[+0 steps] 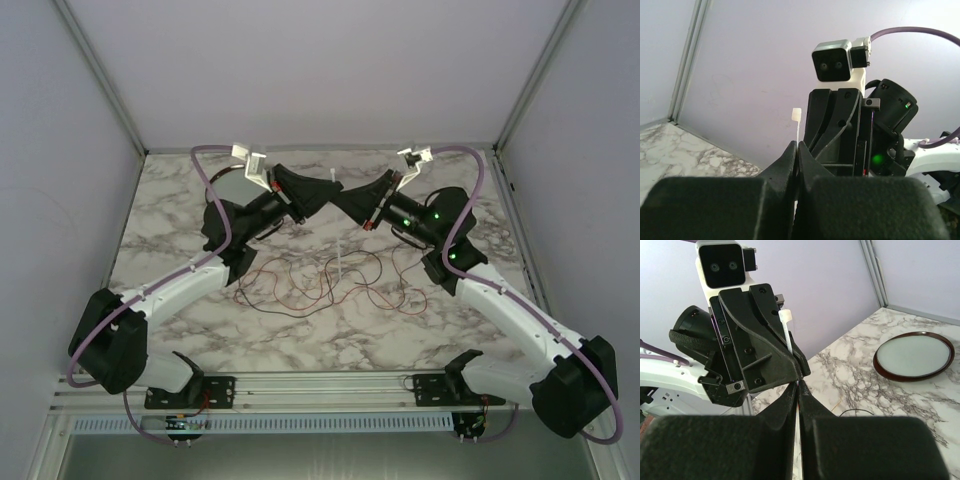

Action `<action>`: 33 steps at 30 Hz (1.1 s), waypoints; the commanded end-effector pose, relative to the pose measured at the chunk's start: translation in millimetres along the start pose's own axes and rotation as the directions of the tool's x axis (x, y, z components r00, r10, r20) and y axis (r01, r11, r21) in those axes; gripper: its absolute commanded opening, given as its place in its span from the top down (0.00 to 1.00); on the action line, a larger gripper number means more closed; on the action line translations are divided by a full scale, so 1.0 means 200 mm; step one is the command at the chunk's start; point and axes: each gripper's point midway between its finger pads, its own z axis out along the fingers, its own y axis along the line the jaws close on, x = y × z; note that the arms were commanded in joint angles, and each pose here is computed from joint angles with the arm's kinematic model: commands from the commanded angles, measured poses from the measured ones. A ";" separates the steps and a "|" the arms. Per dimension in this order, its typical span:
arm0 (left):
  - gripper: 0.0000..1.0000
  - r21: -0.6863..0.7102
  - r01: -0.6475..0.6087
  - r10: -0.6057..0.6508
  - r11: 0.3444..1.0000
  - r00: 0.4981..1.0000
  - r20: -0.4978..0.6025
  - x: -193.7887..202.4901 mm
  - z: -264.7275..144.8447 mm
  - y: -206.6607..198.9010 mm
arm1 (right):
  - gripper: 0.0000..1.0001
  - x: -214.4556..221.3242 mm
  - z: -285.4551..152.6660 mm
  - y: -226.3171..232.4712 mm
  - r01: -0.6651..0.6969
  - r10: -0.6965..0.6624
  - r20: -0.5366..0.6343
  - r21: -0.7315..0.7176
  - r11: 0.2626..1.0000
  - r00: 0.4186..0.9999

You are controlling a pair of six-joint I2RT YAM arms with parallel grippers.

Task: Zip-tie the wires
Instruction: Pick up the ribbon at the center of the board.

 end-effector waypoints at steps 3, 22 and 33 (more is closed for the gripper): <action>1.00 0.017 -0.054 0.055 0.998 0.998 -0.021 -0.01 -0.01 -0.04 | 1.00 -0.12 -0.01 0.06 0.062 -0.062 0.040 0.002 0.998 0.997; 1.00 -0.150 -0.089 0.061 0.985 0.982 -0.181 0.12 -0.16 0.69 | 0.10 -0.12 -0.36 -0.29 0.346 -0.378 0.017 0.369 0.863 0.925; 1.00 -0.185 -0.102 0.079 0.977 0.988 -0.130 0.15 -0.19 1.11 | 0.10 -0.07 -0.43 -0.28 0.403 -0.447 0.045 0.360 0.841 0.893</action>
